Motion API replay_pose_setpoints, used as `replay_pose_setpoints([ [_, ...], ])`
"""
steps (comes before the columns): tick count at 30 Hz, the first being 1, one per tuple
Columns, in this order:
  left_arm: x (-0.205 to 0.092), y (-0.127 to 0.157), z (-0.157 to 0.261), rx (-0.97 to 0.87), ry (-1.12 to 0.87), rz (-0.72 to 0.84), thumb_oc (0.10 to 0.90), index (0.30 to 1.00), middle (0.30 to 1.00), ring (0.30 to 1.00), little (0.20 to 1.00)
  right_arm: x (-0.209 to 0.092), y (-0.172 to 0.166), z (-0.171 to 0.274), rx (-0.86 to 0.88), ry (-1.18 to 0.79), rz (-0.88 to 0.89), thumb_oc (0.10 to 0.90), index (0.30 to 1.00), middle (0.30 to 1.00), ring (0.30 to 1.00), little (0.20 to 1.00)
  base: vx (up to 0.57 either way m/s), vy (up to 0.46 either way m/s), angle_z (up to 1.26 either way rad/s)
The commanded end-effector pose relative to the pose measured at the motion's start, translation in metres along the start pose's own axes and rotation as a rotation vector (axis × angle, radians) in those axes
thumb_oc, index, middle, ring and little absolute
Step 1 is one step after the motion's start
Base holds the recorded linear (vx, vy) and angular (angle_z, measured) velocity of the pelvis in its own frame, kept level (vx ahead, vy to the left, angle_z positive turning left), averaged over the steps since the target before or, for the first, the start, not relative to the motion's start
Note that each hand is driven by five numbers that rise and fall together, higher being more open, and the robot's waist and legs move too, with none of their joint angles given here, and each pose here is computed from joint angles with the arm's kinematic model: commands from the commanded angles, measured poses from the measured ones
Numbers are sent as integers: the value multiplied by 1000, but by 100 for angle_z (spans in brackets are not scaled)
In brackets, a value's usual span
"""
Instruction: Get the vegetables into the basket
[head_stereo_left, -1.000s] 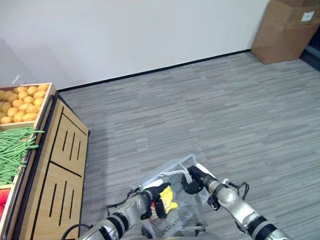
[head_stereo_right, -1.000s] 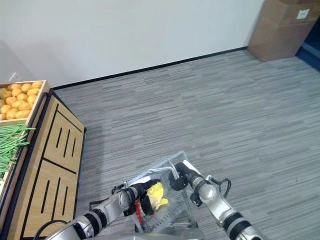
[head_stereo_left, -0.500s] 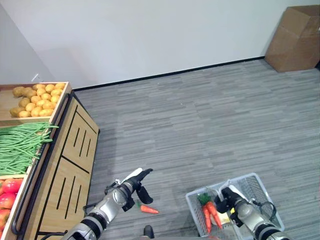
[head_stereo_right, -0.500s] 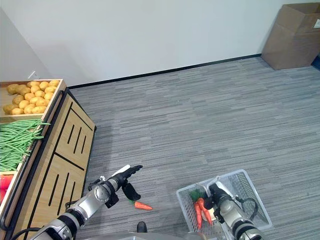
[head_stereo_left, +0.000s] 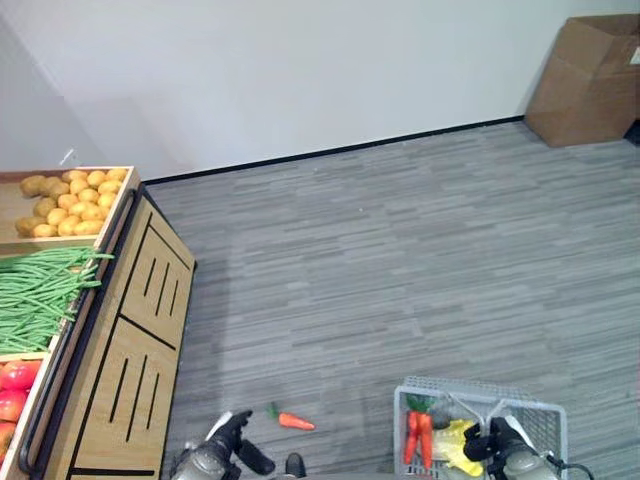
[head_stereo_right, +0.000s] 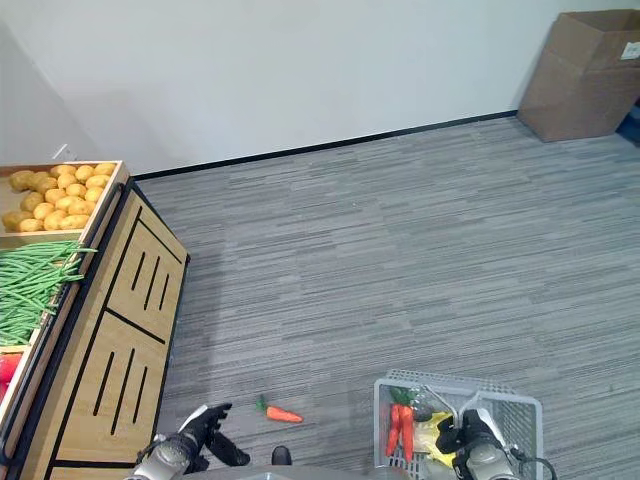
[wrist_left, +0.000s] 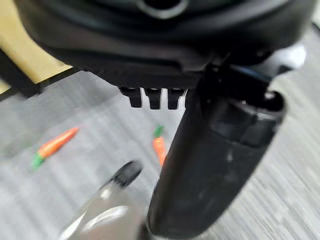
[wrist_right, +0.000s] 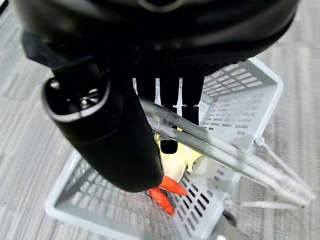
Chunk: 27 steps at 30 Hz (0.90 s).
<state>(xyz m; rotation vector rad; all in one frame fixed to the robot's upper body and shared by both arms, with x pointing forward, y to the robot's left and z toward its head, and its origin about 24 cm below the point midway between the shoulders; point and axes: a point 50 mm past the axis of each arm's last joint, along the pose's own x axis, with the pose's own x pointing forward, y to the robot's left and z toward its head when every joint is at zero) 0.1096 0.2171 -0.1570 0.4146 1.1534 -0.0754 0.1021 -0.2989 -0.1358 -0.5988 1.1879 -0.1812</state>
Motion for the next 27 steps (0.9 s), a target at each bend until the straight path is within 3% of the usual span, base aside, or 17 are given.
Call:
replay_pose_setpoints([
  [1,5,20,35,-49,-82,52,900,1000,1000,1000,1000,2,-1,15,-14,-36,-19,400,300,300,300,300,10,-9,-6],
  [3,6,16,14,-208,22,73,900,1000,1000,1000,1000,1,7,8,-13,-11,1,400,300,300,300,300,20,-16,-5],
  [16,0,8,-25,-144,180,116,900,1000,1000,1000,1000,-8,41,-19,130,93,69,400,300,300,300,300,5,-2,-1],
  [18,2,6,-18,-213,142,95,900,1000,1000,1000,1000,-9,46,-20,137,98,90,400,300,300,300,300,0,0,0],
  [26,2,5,-14,-208,125,70,900,1000,1000,1000,1000,-10,50,-21,109,99,115,400,300,300,300,300,0,0,0],
  [27,2,4,-19,-275,141,61,900,1000,1000,1000,1000,-10,51,-21,108,101,120,400,300,300,300,300,0,0,0],
])
